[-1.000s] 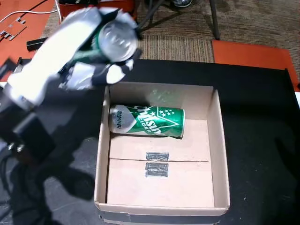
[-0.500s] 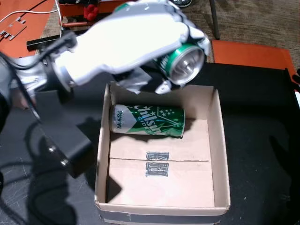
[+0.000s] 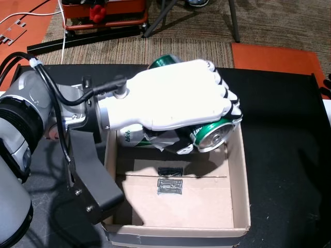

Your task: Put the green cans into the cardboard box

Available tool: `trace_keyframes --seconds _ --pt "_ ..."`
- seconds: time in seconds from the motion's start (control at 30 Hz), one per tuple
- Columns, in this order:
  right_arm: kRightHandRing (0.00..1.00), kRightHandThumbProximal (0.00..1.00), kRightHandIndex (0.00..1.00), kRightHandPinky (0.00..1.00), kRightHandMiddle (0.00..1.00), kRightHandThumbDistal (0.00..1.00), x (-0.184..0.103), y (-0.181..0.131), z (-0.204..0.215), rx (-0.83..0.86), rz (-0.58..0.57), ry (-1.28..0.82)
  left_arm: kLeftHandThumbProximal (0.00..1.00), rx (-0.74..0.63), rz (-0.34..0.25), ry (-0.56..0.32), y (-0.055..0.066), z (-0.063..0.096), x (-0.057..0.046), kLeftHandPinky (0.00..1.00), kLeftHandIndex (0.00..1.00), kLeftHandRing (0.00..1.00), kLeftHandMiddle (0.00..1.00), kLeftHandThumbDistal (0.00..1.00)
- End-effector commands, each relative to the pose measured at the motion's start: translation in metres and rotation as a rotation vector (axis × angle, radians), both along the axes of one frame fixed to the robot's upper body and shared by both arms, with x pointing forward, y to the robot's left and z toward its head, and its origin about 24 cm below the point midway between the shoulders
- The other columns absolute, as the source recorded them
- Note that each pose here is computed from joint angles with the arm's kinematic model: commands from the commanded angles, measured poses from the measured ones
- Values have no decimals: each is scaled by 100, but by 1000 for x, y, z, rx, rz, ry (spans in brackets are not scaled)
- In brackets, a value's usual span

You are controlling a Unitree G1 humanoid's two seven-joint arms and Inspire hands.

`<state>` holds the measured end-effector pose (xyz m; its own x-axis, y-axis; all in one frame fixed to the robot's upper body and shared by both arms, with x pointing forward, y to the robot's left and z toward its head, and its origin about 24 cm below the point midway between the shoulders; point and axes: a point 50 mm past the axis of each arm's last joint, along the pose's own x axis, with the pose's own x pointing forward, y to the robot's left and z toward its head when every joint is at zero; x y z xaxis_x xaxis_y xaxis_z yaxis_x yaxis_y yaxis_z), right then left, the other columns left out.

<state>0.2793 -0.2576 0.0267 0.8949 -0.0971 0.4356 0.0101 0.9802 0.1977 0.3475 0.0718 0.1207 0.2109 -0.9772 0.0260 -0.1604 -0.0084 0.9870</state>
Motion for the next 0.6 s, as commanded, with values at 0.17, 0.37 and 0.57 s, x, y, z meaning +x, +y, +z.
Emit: trace_keyframes --seconds 0.17,0.37,0.57 --pt "62 45 65 72 62 99 -3 0 -2 1 -1 -4 0 -22 -6 30 4 2 -1 36 57 78 74 14" --pt "62 44 65 73 62 100 -3 1 -2 5 0 -7 0 -22 -1 45 6 1 -2 36 54 65 63 17" --pt "62 45 65 73 62 100 -3 1 -2 3 -1 -8 0 -31 -2 69 6 0 -3 36 48 60 57 26"
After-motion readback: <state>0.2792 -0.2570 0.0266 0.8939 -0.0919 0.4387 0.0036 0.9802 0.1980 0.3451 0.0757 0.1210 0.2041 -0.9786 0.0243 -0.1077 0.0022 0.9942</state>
